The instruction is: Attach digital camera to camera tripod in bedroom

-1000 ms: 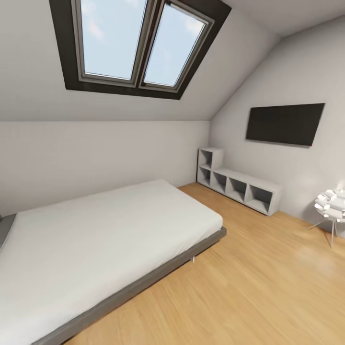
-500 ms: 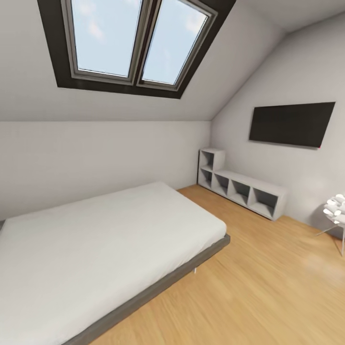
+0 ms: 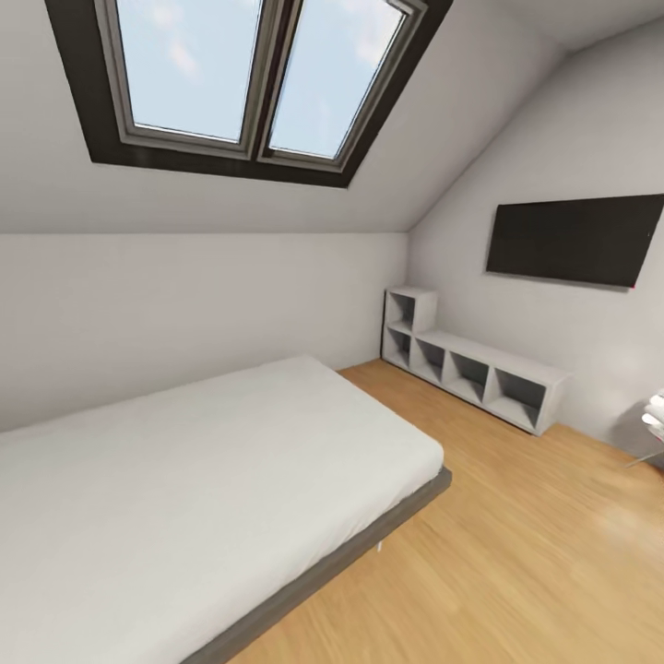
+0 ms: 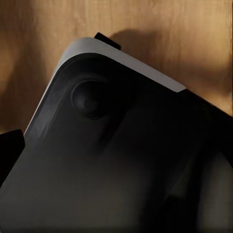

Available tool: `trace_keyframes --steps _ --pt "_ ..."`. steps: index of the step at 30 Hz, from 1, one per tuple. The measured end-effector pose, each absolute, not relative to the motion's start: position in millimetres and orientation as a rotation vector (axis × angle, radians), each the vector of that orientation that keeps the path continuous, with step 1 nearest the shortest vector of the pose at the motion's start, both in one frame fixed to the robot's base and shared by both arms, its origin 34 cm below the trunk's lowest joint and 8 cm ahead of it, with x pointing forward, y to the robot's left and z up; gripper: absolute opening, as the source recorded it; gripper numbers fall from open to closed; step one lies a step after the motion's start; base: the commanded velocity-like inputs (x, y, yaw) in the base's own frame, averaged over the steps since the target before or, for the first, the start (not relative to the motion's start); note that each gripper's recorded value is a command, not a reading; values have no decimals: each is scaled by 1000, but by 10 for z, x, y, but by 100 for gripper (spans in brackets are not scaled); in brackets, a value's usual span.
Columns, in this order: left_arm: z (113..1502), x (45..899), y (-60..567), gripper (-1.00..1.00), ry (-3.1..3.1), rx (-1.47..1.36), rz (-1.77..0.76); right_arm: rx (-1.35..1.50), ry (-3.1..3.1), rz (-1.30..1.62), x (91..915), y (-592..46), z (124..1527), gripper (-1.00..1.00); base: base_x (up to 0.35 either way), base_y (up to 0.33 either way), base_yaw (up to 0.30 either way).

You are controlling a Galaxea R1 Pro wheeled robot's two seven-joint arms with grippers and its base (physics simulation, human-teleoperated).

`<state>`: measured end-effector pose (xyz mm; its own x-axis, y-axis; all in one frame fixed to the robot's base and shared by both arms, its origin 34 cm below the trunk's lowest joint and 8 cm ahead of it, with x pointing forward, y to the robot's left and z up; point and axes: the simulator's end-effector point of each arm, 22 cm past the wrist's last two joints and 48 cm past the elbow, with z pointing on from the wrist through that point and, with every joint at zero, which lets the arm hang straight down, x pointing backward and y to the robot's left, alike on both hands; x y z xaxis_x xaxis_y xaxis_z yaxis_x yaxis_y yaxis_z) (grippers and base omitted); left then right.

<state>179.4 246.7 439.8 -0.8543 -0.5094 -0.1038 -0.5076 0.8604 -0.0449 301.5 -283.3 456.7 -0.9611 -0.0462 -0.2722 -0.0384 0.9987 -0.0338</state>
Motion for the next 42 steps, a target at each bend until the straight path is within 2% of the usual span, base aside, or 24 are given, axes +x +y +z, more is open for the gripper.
trace_keyframes --steps 16,42 --pt "4398 1803 2466 100 2920 -799 -24 -53 2865 -40 3013 -2830 4565 100 289 0 -236" --pt "4396 1797 2470 100 2923 -796 -22 -52 2865 -40 3015 -2828 4564 100 21 0 -287"
